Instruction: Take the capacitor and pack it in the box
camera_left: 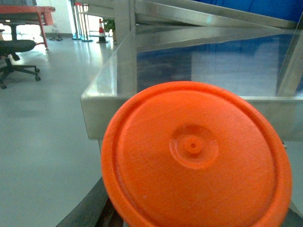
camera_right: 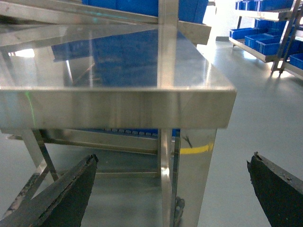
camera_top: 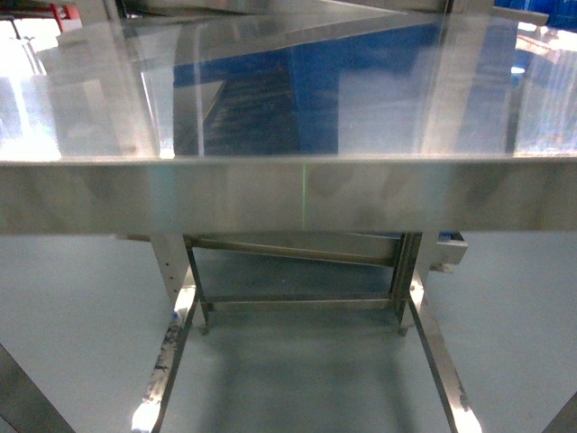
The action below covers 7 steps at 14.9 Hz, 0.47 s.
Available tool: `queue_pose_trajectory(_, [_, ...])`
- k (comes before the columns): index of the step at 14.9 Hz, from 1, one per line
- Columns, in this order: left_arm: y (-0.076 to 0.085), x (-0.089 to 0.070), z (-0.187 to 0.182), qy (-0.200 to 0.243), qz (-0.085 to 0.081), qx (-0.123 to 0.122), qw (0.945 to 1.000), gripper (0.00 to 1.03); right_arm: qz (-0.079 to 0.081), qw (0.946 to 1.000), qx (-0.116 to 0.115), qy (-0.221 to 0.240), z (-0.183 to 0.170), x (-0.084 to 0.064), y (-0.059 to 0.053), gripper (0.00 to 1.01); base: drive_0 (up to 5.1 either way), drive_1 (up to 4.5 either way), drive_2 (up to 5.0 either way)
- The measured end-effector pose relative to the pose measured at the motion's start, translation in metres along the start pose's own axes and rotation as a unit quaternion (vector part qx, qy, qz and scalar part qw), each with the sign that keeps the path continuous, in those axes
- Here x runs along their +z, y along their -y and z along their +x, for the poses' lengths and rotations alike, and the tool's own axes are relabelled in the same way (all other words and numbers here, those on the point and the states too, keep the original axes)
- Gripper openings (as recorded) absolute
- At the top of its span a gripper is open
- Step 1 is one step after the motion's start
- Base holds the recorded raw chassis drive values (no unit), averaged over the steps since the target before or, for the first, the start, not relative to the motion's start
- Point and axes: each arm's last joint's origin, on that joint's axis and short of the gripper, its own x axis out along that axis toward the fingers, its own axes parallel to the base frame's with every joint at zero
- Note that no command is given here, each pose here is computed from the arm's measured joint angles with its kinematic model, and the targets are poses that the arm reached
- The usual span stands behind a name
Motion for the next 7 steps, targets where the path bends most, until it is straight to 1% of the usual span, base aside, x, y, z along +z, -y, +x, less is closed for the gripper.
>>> queue_pose_trajectory(7, [0.0, 0.0, 0.0, 0.0, 0.0, 0.0, 1.0, 0.45, 0.0, 1.0, 0.0, 0.0, 0.0, 0.0, 0.0, 0.98, 0.0, 0.0, 0.0])
